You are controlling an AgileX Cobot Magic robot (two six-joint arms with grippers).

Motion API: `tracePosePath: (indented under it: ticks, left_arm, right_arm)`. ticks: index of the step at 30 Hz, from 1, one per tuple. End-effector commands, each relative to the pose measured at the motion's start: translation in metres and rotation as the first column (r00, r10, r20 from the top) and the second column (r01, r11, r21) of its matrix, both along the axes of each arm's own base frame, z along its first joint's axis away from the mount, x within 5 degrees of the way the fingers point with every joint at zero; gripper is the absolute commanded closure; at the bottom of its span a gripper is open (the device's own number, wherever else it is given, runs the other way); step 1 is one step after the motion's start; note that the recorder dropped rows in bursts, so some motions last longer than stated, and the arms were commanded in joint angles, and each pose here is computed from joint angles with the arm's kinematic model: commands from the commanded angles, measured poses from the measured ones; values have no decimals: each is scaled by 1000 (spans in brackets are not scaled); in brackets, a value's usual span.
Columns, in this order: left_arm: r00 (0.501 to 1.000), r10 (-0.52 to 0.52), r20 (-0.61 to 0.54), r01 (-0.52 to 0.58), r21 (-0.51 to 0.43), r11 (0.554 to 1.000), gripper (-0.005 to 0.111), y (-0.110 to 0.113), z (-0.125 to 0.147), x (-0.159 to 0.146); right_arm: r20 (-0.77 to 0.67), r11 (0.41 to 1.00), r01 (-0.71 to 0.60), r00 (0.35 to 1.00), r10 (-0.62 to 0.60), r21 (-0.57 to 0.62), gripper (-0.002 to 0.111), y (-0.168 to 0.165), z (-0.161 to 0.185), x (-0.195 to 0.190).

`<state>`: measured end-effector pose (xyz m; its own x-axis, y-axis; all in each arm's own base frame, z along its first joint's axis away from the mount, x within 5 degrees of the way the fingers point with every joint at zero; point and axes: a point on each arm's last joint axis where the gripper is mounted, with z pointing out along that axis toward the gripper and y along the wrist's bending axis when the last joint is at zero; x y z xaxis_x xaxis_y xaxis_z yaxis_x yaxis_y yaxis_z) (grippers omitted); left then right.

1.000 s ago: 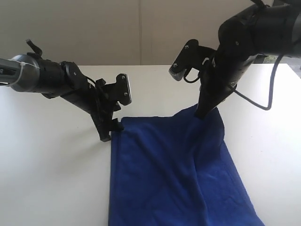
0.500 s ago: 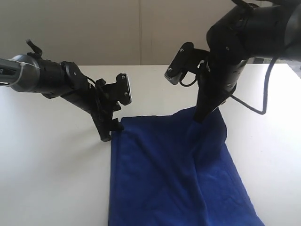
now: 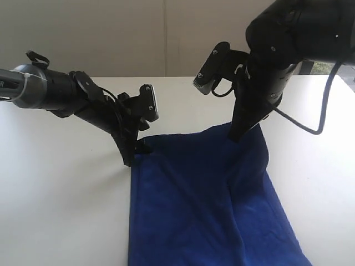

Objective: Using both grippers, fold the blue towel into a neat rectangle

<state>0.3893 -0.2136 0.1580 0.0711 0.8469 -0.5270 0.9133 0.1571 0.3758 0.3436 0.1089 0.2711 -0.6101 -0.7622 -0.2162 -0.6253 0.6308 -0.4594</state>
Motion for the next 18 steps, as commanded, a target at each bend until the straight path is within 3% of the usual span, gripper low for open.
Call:
tracePosePath:
  ticks: [1, 8, 15, 18]
  left_arm:
    - [1000, -26, -7, 25, -52, 998, 39, -4, -1, 0]
    - [999, -27, -27, 26, -32, 999, 39, -4, -17, 2]
    - [1000, -14, -8, 13, -25, 1000, 40, -3, -16, 4]
    - [1000, -15, -10, 15, -26, 1000, 45, -3, -16, 4]
  right_arm:
    - [7, 1000, 11, 1000, -12, 3, 108, -1, 3, -2]
    - [7, 1000, 11, 1000, -11, 2, 108, -1, 3, -2]
    - [7, 1000, 11, 1000, -11, 2, 108, -1, 3, -2]
    - [9, 1000, 11, 1000, -11, 2, 108, -1, 4, -2]
